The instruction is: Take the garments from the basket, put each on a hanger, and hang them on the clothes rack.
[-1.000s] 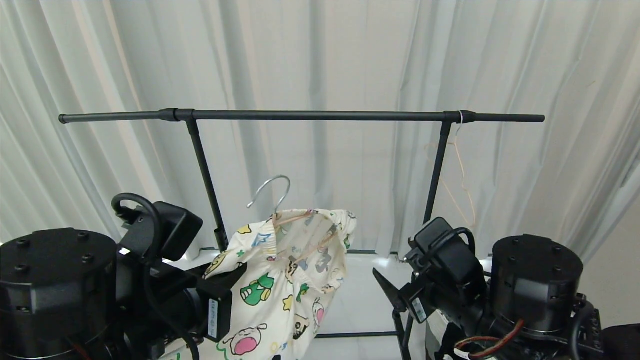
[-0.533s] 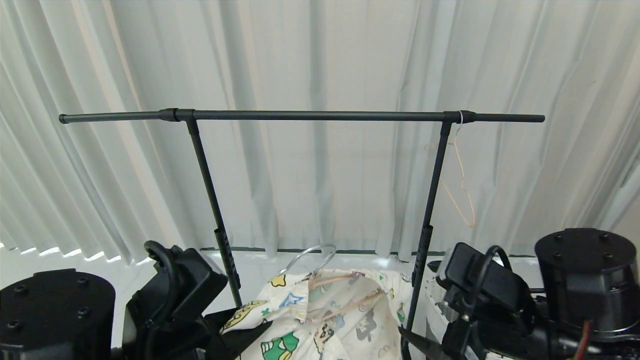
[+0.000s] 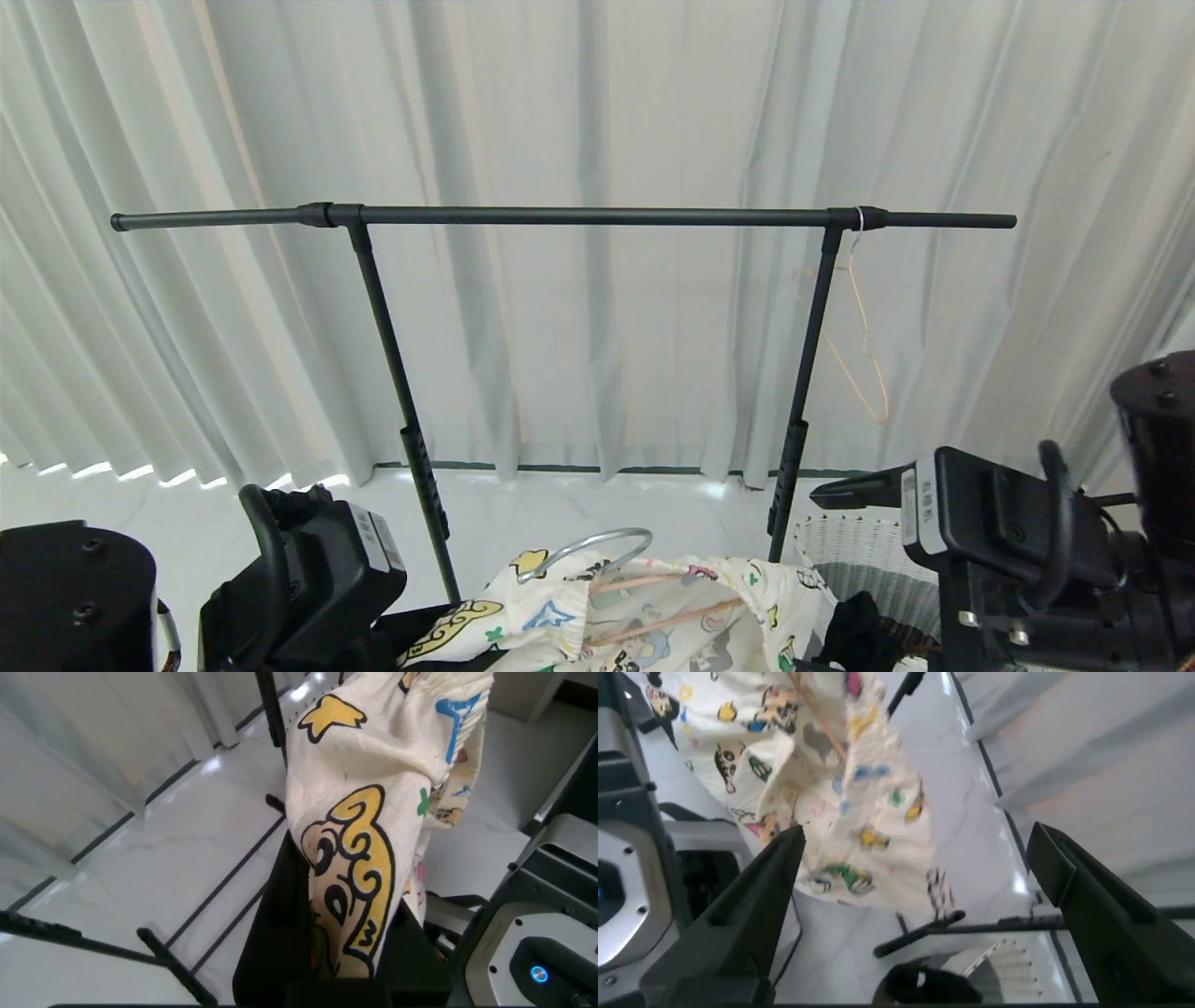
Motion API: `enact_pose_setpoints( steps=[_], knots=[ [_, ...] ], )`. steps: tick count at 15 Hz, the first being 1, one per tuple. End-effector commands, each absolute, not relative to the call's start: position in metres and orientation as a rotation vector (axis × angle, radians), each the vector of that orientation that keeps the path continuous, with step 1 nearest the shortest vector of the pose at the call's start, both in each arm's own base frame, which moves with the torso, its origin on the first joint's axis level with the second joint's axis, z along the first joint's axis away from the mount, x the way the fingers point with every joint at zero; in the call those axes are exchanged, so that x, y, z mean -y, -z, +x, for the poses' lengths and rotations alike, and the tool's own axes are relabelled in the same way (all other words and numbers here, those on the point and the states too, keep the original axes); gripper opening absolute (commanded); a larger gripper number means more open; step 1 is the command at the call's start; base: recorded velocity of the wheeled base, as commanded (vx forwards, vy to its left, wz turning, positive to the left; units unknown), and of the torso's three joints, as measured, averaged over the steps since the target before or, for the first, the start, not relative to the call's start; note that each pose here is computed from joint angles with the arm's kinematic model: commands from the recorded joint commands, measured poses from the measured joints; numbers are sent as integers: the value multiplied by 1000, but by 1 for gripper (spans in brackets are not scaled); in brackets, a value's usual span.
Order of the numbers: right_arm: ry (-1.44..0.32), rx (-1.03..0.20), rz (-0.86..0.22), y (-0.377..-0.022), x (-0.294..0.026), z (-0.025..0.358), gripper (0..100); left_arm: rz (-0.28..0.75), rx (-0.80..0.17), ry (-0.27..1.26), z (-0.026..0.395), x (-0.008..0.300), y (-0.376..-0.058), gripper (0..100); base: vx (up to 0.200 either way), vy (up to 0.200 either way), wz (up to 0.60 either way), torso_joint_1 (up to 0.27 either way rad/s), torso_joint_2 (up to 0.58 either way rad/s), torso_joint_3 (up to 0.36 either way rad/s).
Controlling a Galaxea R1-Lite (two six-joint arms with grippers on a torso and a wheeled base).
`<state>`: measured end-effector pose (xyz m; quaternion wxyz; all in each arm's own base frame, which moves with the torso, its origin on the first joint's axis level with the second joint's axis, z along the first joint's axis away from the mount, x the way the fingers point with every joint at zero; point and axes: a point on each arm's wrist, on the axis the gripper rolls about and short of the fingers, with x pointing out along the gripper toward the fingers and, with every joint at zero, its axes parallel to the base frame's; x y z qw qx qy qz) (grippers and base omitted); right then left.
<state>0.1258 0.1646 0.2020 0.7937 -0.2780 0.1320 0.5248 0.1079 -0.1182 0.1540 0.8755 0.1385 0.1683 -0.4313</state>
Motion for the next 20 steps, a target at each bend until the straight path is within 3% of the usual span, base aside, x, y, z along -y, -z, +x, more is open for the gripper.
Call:
enact_pose_setpoints(
  steps=[1, 6, 14, 15, 20],
  knots=[
    [-1148, -309, -616, -193, -192, 146, 100, 288, -325, 926, 105, 121, -159, 0, 0, 0, 0, 0, 0, 0],
    [-1162, -339, -655, -182, -221, 166, 100, 284, -300, 950, 105, 127, -166, 0, 0, 0, 0, 0, 0, 0],
    [-1146, -346, -696, -176, -228, 172, 100, 284, -301, 951, 105, 127, -165, 0, 0, 0, 0, 0, 0, 0],
    [-1146, -340, -708, -176, -228, 173, 0, 283, -302, 949, 105, 127, -165, 0, 0, 0, 0, 0, 0, 0],
    [-1125, -281, -696, -179, -231, 175, 0, 285, -302, 950, 105, 127, -165, 0, 0, 0, 0, 0, 0, 0]
  ],
)
